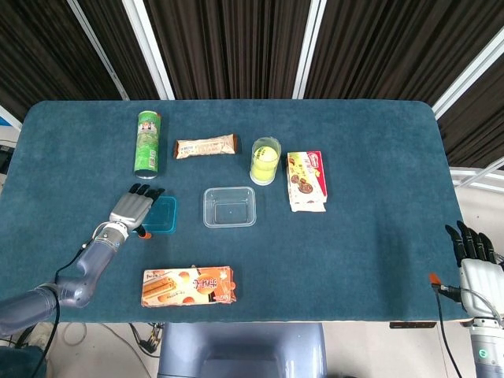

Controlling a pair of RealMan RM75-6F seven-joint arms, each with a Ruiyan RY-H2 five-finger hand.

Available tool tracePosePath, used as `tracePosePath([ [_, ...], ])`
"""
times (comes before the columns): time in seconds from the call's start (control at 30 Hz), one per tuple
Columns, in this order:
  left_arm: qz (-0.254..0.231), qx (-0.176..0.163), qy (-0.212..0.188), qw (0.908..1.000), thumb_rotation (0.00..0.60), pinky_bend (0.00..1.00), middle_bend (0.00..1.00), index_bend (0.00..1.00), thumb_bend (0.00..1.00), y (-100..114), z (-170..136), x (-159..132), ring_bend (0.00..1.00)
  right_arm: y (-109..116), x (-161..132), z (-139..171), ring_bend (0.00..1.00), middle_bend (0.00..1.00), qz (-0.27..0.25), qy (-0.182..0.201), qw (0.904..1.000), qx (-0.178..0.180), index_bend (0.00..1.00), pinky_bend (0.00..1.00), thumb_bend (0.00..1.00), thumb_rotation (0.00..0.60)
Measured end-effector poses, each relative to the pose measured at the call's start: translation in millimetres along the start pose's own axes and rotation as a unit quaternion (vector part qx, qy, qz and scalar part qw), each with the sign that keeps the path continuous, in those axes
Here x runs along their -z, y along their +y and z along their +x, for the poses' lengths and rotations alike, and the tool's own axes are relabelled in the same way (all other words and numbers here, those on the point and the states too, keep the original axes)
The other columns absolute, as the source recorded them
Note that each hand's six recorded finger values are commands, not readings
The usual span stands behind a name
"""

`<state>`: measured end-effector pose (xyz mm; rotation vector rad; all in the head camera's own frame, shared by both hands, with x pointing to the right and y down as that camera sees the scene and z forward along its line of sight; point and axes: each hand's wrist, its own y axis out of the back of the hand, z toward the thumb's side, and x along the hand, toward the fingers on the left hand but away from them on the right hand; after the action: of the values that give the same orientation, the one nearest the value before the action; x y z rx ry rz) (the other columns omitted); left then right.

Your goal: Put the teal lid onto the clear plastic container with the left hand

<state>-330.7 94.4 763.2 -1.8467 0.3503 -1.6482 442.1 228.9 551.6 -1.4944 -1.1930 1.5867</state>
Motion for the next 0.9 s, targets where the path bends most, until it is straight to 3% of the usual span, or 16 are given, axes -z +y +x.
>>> tracePosePath([
  [0.37,0.010,-0.004,0.004,0.9999,0.600,0.01,0.35,0.06,0.34,-1,0,2,0.00,0,0,0,0.00,0.00,-0.002,-0.001,1.0000,-0.001,0.10,0.00,0.29,0.600],
  [0.9,-0.007,-0.015,0.014,0.9998,0.600,0.01,0.37,0.07,0.35,6,-5,11,0.00,0,0,0,0.00,0.00,-0.002,0.000,1.0000,0.000,0.10,0.00,0.29,0.600],
])
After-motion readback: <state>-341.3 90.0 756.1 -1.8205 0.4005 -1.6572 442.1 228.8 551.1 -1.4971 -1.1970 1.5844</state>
